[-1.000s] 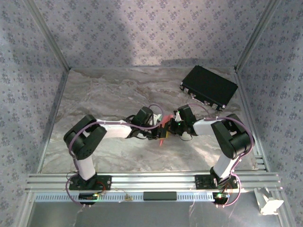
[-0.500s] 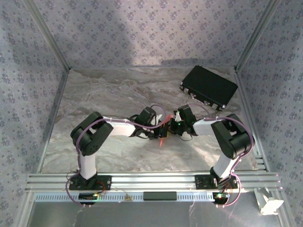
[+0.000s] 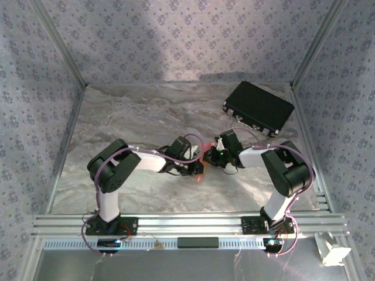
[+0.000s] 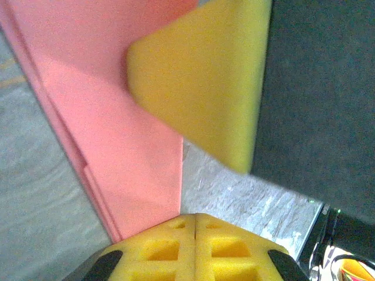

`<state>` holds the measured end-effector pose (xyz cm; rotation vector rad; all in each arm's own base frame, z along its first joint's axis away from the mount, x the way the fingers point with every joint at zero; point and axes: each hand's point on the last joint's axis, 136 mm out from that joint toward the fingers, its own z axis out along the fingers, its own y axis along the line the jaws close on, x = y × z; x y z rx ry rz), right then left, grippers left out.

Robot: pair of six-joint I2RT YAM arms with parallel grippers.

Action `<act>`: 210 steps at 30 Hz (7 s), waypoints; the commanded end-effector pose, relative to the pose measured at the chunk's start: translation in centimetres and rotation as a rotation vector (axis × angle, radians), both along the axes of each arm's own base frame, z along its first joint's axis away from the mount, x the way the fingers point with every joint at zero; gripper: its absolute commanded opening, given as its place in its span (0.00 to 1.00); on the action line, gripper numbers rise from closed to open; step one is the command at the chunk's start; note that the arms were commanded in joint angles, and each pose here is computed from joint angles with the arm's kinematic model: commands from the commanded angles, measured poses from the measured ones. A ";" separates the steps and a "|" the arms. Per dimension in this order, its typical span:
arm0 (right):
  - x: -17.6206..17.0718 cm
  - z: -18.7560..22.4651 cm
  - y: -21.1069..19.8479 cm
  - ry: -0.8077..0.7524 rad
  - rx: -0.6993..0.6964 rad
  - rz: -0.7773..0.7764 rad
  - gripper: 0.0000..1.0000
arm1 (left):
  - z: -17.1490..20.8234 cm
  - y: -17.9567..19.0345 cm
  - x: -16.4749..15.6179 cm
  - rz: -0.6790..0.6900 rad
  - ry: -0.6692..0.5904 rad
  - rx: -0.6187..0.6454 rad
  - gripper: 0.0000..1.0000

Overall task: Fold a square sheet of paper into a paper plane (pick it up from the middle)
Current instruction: Fold the wing for the fifth time at the center of the table.

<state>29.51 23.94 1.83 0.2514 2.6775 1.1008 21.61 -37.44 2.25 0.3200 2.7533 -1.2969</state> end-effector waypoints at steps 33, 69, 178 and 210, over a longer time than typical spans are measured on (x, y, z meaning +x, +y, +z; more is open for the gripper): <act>-2.8 -4.2 -3.1 0.131 -0.166 -0.044 0.10 | 3.3 -2.6 -0.8 -0.078 0.013 -0.020 0.04; -2.8 -3.5 -2.9 0.123 -0.138 -0.054 0.10 | 5.4 2.3 -1.5 0.011 -0.074 -0.002 0.05; 2.8 -0.5 -2.8 -0.045 -0.083 0.025 0.11 | -6.5 5.2 -4.7 -0.042 0.114 0.230 0.00; 4.7 5.8 -3.1 -0.161 -0.040 0.031 0.13 | -7.1 5.7 -5.0 -0.040 0.125 0.239 0.00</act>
